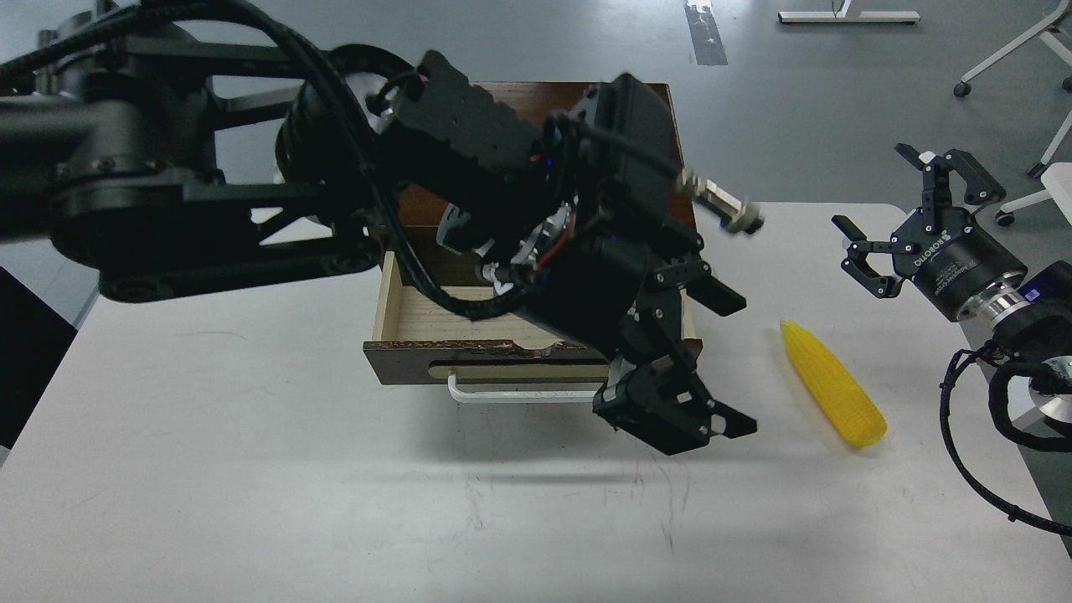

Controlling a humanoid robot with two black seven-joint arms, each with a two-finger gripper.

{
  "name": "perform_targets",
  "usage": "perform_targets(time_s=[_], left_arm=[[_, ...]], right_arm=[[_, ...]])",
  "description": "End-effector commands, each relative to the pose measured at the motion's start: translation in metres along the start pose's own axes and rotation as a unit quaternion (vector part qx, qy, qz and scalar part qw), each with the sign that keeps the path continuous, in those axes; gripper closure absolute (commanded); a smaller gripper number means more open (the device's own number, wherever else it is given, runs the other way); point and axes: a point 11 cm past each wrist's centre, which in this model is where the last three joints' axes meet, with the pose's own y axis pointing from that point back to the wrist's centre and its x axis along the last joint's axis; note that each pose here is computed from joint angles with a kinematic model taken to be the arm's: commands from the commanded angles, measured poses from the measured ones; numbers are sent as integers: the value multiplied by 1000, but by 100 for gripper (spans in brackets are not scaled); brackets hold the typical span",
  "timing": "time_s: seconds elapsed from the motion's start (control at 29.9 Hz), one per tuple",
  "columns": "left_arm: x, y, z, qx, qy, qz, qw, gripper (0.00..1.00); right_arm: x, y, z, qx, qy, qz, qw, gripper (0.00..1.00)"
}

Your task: Put corn in drawer with both arms

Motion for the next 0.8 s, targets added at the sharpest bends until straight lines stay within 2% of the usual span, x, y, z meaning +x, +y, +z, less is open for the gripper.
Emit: perform_targets(time_s=[0.0, 0.1, 0.23, 0.3, 0.37, 0.5, 0.57, 0.67, 0.73, 0.77], left_arm=[[24, 38, -18, -1, 118, 102, 988, 2], [20, 70, -50, 7, 249, 190, 950, 2], [7, 91, -71, -17, 358, 264, 895, 2], [0, 106, -92, 0, 393, 341, 854, 2], [-10, 127, -117, 22, 431, 435, 790, 2], [-43, 148, -144, 50, 486, 505, 711, 2], [-68, 170, -160, 76, 507, 542, 666, 2], [-92, 187, -168, 85, 530, 569, 623, 2], [-123, 205, -173, 89, 562, 598, 564, 2], [-132, 208, -174, 93, 572, 601, 551, 2]], right_arm=[[0, 0, -1, 0, 0, 0, 1000, 0], [0, 0, 0, 0, 0, 0, 1000, 0], [0, 0, -1, 0, 1, 0, 1000, 0], [0, 0, -1, 0, 1, 0, 1000, 0], [0, 0, 0, -1, 0, -2, 1000, 0], [3, 3, -4, 0, 6, 2, 1000, 0], [3, 4, -5, 0, 6, 2, 1000, 0], [4, 4, -4, -2, 7, 2, 1000, 0], [5, 6, -5, -5, 15, 1, 1000, 0], [5, 6, -5, -6, 17, 1, 1000, 0]])
